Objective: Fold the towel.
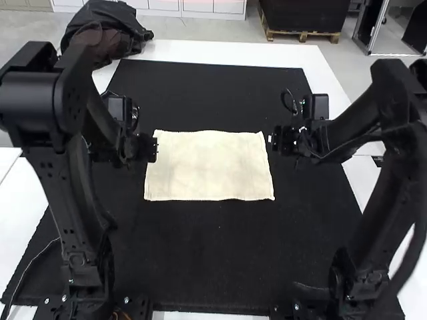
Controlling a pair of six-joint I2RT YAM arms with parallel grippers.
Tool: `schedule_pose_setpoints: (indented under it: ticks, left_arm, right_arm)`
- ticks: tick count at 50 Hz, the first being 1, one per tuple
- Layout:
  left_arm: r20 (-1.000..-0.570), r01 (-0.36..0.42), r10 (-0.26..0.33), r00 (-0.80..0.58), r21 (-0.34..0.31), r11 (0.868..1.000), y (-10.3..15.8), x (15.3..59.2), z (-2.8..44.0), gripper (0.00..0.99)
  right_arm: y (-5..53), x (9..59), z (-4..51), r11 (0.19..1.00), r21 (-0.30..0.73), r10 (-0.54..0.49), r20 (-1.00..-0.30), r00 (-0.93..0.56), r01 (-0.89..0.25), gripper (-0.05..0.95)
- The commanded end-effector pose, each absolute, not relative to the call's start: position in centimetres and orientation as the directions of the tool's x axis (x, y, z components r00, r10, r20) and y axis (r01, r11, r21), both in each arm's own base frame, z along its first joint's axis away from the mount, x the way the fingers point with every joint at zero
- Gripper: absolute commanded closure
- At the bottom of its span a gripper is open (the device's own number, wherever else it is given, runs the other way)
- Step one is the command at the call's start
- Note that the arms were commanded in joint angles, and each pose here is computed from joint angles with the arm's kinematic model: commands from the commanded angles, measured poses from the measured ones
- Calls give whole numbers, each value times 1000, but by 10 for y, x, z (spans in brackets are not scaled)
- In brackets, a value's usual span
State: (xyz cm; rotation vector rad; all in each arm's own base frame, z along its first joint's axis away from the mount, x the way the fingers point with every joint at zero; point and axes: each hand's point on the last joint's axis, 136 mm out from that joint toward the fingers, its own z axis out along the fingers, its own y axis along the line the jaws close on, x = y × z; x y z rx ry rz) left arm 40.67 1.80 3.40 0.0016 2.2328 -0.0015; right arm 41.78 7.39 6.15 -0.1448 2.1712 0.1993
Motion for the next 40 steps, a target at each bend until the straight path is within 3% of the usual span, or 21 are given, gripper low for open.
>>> schedule_pose_setpoints:
  ticks: [1,40]
  left_arm:
    - [-816,2,-10,-578,-14,1000,20,422,46,38]
    - [-798,18,10,-603,-1,1000,21,455,17,39]
  right_arm:
    - [76,428,65,982,93,-11,-836,-549,-161,-7]
    - [106,455,10,973,92,-51,-805,-591,-210,-7]
